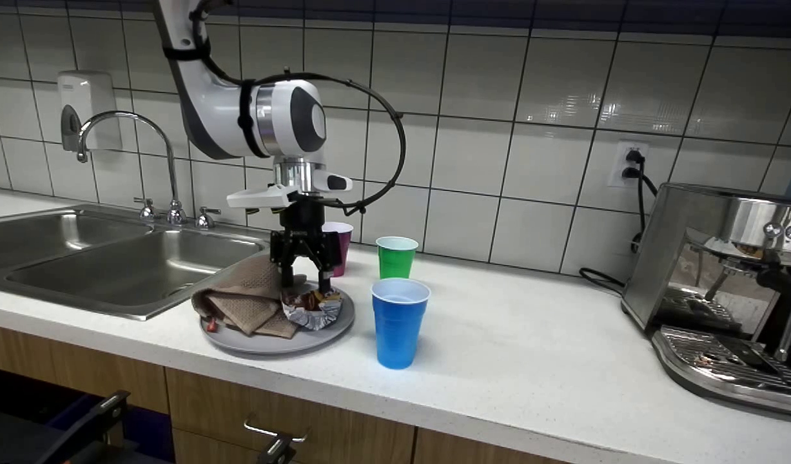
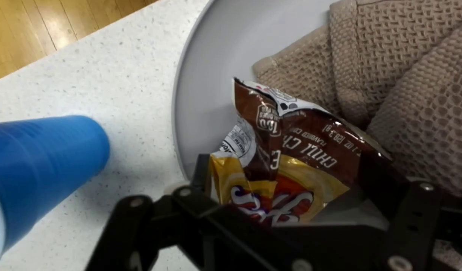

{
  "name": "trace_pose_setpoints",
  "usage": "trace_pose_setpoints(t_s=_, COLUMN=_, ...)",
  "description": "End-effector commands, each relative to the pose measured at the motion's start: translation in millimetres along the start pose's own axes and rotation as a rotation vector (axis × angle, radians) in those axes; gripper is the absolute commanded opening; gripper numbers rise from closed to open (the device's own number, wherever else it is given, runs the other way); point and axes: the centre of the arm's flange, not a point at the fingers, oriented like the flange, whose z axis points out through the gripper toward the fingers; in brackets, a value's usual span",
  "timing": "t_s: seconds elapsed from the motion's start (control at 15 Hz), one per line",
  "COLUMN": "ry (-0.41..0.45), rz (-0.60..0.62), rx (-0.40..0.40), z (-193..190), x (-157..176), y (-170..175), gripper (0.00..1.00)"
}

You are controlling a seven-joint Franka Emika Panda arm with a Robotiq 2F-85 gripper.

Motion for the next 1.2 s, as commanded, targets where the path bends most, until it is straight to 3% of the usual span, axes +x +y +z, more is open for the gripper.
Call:
trace_pose_setpoints(t_s=0.0, ry=-0.015, rz=0.030, rx=-0.003, z=0, x=11, y=-3, gripper=0.74)
trace_pose_setpoints(t_s=0.6, ry=-0.023, rz=0.049, rx=0.011, z=1, x=16, y=0, gripper=0.03)
trace_pose_setpoints(t_s=1.13, ry=-0.016, rz=0.049, rx=0.022, z=-8, x=10, y=5, gripper=0.00)
